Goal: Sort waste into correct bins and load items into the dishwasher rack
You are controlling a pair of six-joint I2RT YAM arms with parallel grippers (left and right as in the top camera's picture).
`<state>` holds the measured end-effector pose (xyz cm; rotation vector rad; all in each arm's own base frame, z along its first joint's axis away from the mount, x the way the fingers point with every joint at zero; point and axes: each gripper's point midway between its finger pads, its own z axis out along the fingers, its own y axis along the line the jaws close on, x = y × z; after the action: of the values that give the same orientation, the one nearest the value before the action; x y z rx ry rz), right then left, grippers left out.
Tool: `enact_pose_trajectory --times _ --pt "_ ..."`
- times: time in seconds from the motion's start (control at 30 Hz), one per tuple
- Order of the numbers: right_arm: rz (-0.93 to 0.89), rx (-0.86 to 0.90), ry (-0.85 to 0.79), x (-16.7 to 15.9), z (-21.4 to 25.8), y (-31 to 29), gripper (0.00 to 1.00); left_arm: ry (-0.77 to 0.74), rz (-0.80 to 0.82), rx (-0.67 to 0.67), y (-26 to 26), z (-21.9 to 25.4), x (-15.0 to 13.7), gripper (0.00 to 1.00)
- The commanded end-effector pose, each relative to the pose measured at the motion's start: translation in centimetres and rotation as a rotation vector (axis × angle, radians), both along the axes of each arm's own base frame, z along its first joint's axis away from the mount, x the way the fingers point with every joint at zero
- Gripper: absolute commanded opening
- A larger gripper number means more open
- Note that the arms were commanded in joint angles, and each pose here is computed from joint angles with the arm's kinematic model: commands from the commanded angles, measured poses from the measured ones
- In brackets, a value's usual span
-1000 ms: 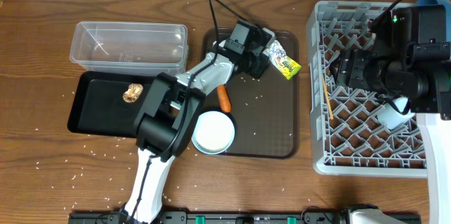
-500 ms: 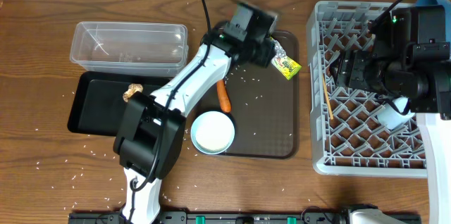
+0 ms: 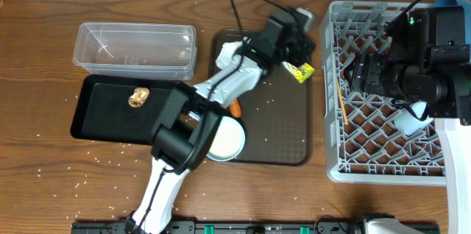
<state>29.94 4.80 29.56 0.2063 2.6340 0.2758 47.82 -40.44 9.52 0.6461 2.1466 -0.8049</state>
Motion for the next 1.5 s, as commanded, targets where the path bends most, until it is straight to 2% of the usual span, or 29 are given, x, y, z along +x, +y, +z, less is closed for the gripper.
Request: enact_pose_trajectory --times 0.0,0.2,0.43,0.6,0.73,0.83,0.9,1.17,1.3,1.43,1.47 --pt "-0.006 0.002 0.004 0.0 -0.1 0.1 0.76 -0.020 -0.040 0.022 -1.1 -1.3 -0.6 0.48" --pt "-0.006 0.002 0.012 -0.2 -0.2 0.1 0.76 0.029 0.008 0.094 0.3 -4.6 -0.4 0.40" --pt "-0.006 0.000 0.022 -0.4 -0.3 0.0 0.76 0.128 0.085 0.215 4.2 -7.5 -0.3 0.40" --pt "-0.005 0.002 0.027 -0.5 -0.3 0.1 0.75 0.190 0.041 0.335 7.0 -9.7 -1.5 0.40" --pt "-0.004 0.003 0.028 -0.5 -0.3 0.1 0.75 0.217 0.043 0.355 7.8 -10.1 -1.8 0.40" --pt "-0.004 0.002 0.030 -0.6 -0.4 0.1 0.75 0.204 0.016 0.323 6.7 -9.5 -1.9 0.40" --pt "-0.004 0.002 0.038 -0.8 -0.4 0.1 0.75 0.196 0.029 0.338 6.8 -9.3 -1.8 0.36" --pt "-0.004 0.000 0.048 -1.0 -0.6 0.0 0.75 0.311 0.152 0.579 13.1 -11.5 -3.3 0.31" --pt "-0.005 0.000 0.048 -1.0 -0.6 0.0 0.76 0.327 0.159 0.572 14.1 -9.5 -3.5 0.31" --pt "-0.005 0.000 0.049 -1.0 -0.6 0.0 0.76 0.233 0.180 0.497 13.1 -4.2 -2.5 0.32" --pt "-0.005 0.000 0.049 -1.0 -0.6 0.0 0.76 0.214 0.195 0.468 12.7 -3.0 -2.2 0.40"
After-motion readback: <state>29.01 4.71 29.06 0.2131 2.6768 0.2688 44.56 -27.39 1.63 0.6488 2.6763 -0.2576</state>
